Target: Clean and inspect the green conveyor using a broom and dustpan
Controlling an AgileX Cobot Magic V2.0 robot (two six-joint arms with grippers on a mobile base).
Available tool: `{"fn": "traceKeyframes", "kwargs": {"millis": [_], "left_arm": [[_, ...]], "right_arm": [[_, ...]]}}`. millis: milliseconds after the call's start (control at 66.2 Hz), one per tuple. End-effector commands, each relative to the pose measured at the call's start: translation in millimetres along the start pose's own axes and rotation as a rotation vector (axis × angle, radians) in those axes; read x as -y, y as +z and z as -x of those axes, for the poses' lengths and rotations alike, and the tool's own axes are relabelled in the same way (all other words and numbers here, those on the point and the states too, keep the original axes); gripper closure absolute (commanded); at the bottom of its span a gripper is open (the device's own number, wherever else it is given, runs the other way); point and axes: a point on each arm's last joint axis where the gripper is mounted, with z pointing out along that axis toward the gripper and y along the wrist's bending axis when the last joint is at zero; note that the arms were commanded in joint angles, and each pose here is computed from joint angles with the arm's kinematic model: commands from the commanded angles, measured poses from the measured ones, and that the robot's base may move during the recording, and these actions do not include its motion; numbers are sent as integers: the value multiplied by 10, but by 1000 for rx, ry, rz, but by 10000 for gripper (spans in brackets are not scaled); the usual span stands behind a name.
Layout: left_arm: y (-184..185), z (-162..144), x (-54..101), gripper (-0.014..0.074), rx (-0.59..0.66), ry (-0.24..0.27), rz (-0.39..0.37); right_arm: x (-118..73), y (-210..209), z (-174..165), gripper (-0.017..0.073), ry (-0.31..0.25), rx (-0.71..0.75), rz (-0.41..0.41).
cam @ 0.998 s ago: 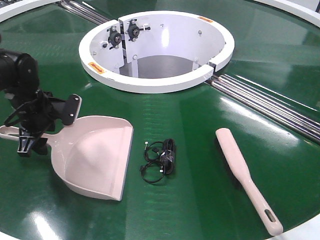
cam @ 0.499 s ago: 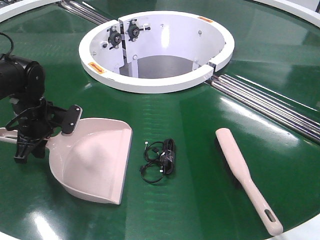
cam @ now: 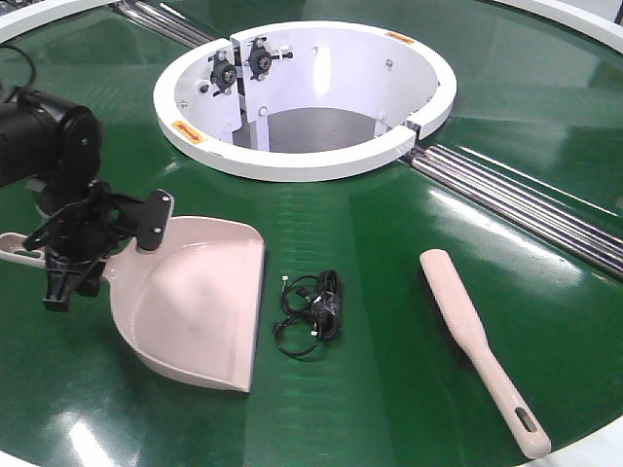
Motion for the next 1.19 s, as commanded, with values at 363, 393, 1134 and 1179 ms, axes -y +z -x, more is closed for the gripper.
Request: {"fn": "traceKeyframes", "kwargs": {"millis": [363, 393, 1134, 1179], "left_arm": [[-247, 76, 48, 601, 16, -90, 36], [-247, 78, 48, 601, 17, -92, 36], [-68, 73, -13, 601, -65, -84, 15], [-68, 74, -17, 601, -64, -84, 19]], "right_arm": [[-1, -10, 64, 568, -4, 86, 0], [-1, -10, 64, 568, -4, 86, 0], [-1, -10, 63, 568, -4, 85, 0], [-1, -10, 63, 568, -4, 85, 0]]}}
